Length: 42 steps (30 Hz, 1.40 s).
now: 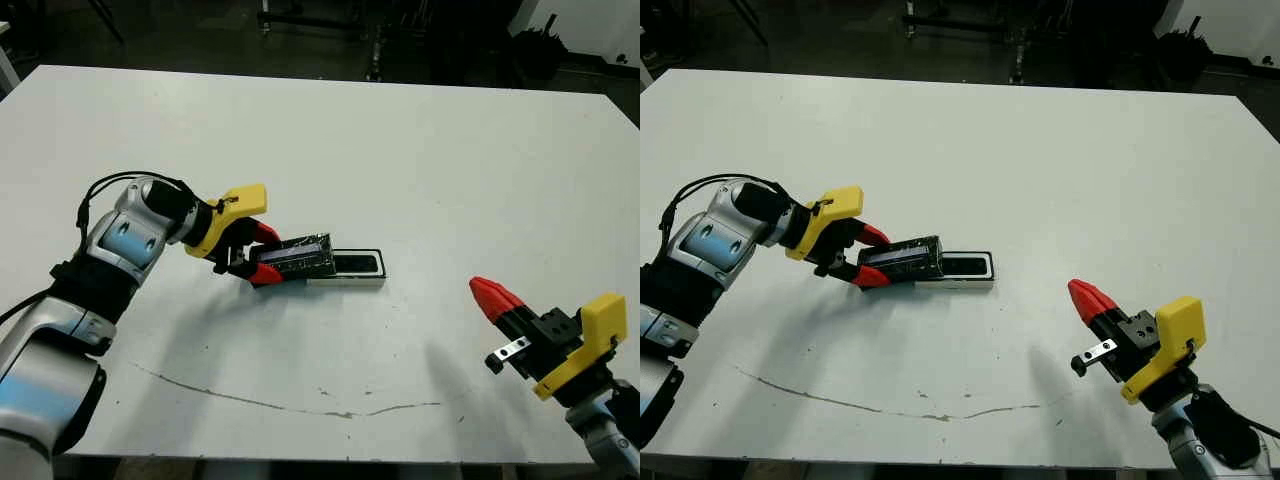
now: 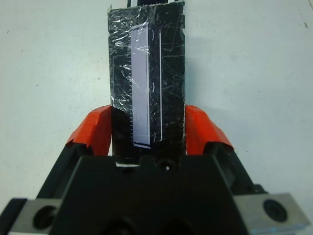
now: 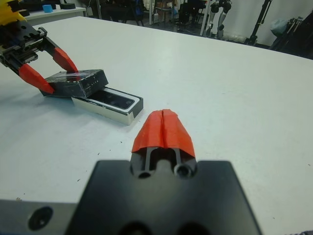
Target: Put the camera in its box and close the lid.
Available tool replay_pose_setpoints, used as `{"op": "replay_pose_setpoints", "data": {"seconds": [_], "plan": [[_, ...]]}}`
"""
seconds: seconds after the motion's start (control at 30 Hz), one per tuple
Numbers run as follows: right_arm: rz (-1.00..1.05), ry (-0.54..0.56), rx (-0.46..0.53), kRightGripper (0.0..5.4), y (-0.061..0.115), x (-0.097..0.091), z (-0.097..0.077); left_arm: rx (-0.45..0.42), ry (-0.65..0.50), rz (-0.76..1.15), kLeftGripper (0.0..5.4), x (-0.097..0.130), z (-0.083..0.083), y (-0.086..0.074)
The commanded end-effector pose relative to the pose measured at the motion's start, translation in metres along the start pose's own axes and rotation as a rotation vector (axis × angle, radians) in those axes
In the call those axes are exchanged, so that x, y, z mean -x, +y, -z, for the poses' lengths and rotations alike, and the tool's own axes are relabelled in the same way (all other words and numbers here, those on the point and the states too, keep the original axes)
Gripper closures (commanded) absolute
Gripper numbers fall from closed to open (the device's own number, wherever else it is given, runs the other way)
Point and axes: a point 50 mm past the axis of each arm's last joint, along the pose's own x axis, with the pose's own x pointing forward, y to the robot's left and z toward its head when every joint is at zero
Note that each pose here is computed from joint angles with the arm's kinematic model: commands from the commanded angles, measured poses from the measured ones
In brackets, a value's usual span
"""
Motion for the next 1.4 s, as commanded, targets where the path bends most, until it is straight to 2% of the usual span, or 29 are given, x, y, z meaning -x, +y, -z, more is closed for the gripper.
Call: {"op": "replay_pose_setpoints", "data": {"seconds": [0.03,0.27,0.37,0.9,1.03,1.4], "plan": [[0.009,0.008,0.009,5.4,-0.001,0.001,0.001,0.053,0.028,0.028,2.25,-0.013,0.012,-0.009],[0.014,0.01,0.006,5.4,-0.002,0.001,0.001,0.086,0.042,0.055,2.25,-0.026,0.018,-0.013],[0.013,0.011,-0.003,5.4,-0.003,0.001,0.001,0.074,0.045,0.069,2.25,-0.029,0.017,-0.014],[0.02,0.007,0.001,5.4,-0.004,0.002,0.001,0.037,0.042,0.091,2.25,-0.05,0.001,-0.022],[0.019,0.005,-0.002,5.4,-0.004,0.002,0.001,0.073,0.048,0.094,2.25,-0.054,-0.003,-0.024],[0.024,0.004,-0.006,5.4,-0.003,0.004,0.002,0.102,0.054,0.059,2.25,-0.072,-0.013,-0.029]]}}
